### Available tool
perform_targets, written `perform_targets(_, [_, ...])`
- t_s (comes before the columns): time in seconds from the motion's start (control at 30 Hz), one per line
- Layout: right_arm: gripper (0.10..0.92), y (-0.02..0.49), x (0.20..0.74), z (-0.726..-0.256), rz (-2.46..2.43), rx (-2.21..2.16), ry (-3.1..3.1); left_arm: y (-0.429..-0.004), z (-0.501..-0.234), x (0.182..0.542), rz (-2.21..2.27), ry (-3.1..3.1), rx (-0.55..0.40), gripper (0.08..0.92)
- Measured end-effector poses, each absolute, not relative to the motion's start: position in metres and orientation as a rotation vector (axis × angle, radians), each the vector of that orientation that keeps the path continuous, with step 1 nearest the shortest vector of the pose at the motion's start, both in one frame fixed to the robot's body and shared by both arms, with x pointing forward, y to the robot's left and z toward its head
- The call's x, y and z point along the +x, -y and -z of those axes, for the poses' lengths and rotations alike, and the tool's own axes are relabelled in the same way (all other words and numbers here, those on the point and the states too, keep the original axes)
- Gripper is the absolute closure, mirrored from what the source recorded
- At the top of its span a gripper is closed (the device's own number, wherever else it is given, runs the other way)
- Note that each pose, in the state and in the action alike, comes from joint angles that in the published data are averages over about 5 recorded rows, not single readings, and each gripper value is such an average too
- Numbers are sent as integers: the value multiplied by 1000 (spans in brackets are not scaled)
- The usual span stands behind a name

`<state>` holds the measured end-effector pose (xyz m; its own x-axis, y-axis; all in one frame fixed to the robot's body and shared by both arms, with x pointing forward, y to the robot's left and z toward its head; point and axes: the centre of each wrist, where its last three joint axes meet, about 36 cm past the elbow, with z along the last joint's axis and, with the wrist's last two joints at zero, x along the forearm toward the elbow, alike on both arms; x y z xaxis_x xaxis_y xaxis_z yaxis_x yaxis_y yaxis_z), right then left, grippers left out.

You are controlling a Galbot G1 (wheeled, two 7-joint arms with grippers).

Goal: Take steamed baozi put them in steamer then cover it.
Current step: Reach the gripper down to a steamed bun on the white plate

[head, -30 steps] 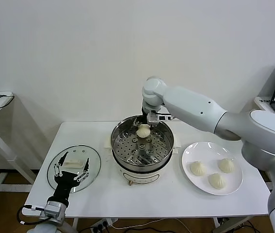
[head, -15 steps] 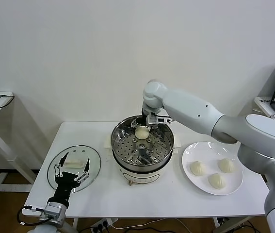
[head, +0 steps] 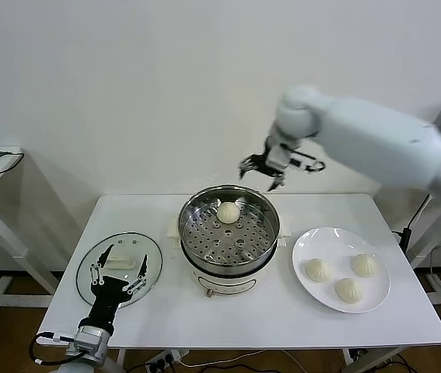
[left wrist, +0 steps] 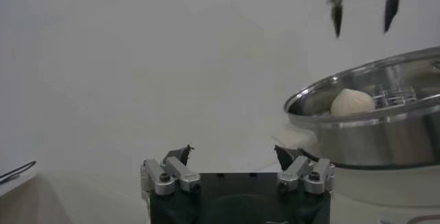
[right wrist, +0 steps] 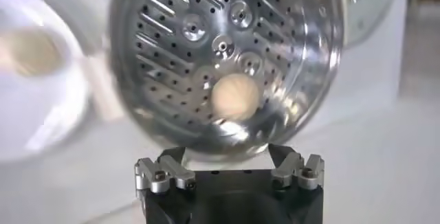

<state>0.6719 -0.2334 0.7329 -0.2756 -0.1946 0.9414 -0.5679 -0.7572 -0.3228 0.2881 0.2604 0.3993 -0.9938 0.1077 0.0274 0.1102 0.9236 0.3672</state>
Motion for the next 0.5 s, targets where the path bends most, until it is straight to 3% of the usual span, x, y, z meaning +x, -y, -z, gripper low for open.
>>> perform_targets(0.27, [200,321,650,-691,-1723,1592,1213,-258,-400,286,597,3077,-187,177])
perform_targets(0.5, [200,364,635,-635,-1466,1489,1313,-255,-399,287,600,3076,-198,177])
